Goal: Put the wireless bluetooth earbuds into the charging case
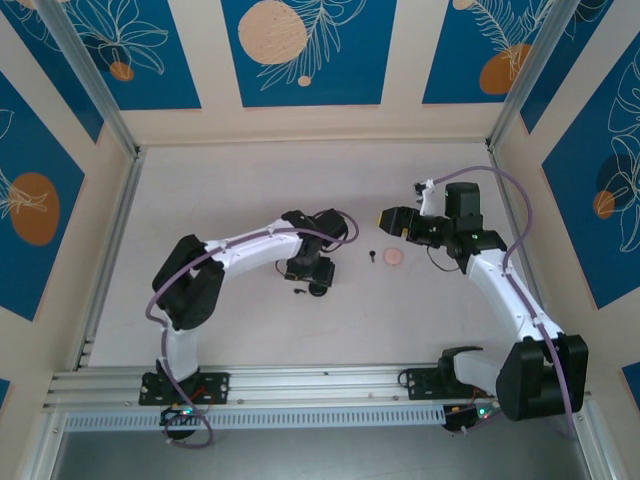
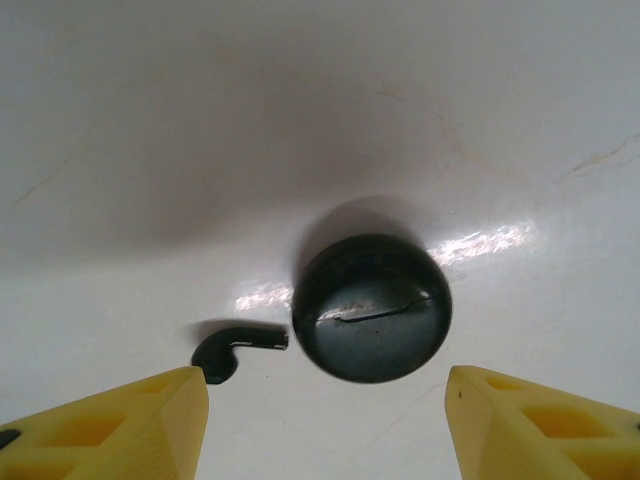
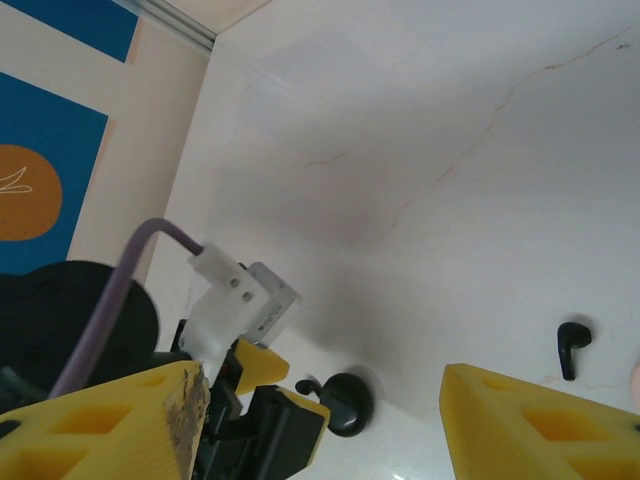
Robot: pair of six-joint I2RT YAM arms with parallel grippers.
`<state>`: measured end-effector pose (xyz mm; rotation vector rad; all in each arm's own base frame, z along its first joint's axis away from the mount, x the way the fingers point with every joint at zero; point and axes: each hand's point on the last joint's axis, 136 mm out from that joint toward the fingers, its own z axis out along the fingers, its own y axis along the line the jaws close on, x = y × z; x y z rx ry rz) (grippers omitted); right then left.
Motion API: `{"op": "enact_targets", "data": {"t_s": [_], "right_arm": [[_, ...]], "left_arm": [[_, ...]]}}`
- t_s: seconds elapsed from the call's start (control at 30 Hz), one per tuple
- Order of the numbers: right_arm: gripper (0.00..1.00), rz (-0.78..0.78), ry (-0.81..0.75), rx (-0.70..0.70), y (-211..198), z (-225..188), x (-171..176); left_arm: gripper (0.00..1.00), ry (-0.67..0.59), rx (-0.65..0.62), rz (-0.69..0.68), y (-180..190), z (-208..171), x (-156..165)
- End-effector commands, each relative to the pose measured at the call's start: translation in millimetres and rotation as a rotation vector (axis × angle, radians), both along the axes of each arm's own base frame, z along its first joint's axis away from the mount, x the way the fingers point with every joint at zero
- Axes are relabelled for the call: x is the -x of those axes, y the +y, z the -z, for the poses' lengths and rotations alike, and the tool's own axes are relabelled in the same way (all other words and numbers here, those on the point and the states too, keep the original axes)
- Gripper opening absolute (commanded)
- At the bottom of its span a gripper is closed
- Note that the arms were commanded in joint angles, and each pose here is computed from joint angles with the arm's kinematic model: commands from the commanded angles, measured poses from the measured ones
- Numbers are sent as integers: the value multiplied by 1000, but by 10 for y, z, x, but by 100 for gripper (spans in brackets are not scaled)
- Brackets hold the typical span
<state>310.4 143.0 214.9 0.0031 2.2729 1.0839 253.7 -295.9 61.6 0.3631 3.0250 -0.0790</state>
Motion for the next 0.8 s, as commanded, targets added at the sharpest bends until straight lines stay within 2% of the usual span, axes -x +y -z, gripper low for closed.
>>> {"op": "enact_targets", "data": {"t_s": [0.0, 0.77], "right_arm": [[64, 11, 41, 10, -34, 82, 112], [70, -5, 40, 35, -49, 148, 214]], "left_arm": [[62, 56, -13, -6, -57, 31, 66], [60, 110, -79, 11, -129, 376, 39]]}}
